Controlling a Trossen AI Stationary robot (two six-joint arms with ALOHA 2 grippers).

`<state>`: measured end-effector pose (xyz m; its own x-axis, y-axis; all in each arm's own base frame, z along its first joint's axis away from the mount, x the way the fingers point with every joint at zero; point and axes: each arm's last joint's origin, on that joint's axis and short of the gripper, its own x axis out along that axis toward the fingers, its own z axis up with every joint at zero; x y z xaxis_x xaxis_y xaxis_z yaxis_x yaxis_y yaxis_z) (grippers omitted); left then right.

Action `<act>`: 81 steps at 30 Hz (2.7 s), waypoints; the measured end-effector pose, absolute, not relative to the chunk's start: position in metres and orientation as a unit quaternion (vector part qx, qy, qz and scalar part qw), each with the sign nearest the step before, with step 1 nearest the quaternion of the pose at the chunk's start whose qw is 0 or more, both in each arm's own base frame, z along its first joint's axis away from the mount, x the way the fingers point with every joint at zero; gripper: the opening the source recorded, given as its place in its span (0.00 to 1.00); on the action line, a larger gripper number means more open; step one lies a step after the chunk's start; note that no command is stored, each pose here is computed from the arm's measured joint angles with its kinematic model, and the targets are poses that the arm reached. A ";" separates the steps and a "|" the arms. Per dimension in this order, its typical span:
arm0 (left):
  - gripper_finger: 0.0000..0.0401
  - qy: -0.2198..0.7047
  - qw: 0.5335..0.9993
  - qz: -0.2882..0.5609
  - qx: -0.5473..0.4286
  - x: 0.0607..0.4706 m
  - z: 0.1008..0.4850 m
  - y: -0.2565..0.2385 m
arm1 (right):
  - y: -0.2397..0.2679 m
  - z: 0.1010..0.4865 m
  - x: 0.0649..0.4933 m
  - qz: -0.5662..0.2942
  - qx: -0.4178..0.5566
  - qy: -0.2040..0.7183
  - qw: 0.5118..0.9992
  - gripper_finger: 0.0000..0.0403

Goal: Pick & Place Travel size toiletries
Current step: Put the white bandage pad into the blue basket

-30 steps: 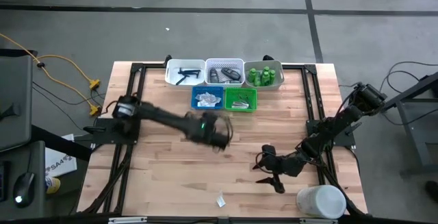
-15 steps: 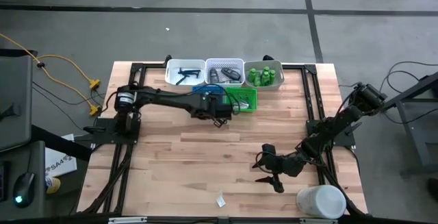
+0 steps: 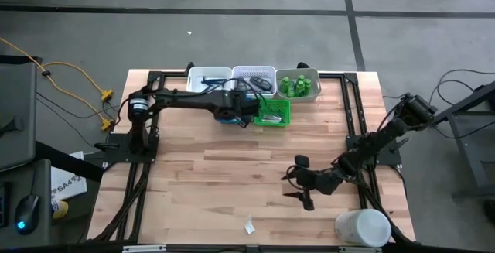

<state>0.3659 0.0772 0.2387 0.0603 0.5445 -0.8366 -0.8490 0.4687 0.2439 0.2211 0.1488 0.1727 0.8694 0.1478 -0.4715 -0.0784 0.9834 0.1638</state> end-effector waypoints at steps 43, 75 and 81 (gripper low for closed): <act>0.37 0.423 0.831 0.254 -0.257 0.357 0.246 -0.166 | 0.146 0.167 0.220 0.109 0.075 0.298 0.945 0.64; 0.37 0.457 0.777 0.134 -0.412 0.378 0.194 -0.230 | 0.198 0.163 0.167 0.123 0.115 0.317 0.933 0.64; 0.37 0.454 0.775 0.136 -0.418 0.379 0.192 -0.231 | 0.199 0.163 0.166 0.122 0.114 0.314 0.935 0.64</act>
<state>0.3791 -0.2310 0.1920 0.5499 -0.1688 -0.8180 -0.5913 0.6129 -0.5241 0.1664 0.1989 0.1631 0.7735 0.2999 -0.5583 -0.1567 0.9441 0.2900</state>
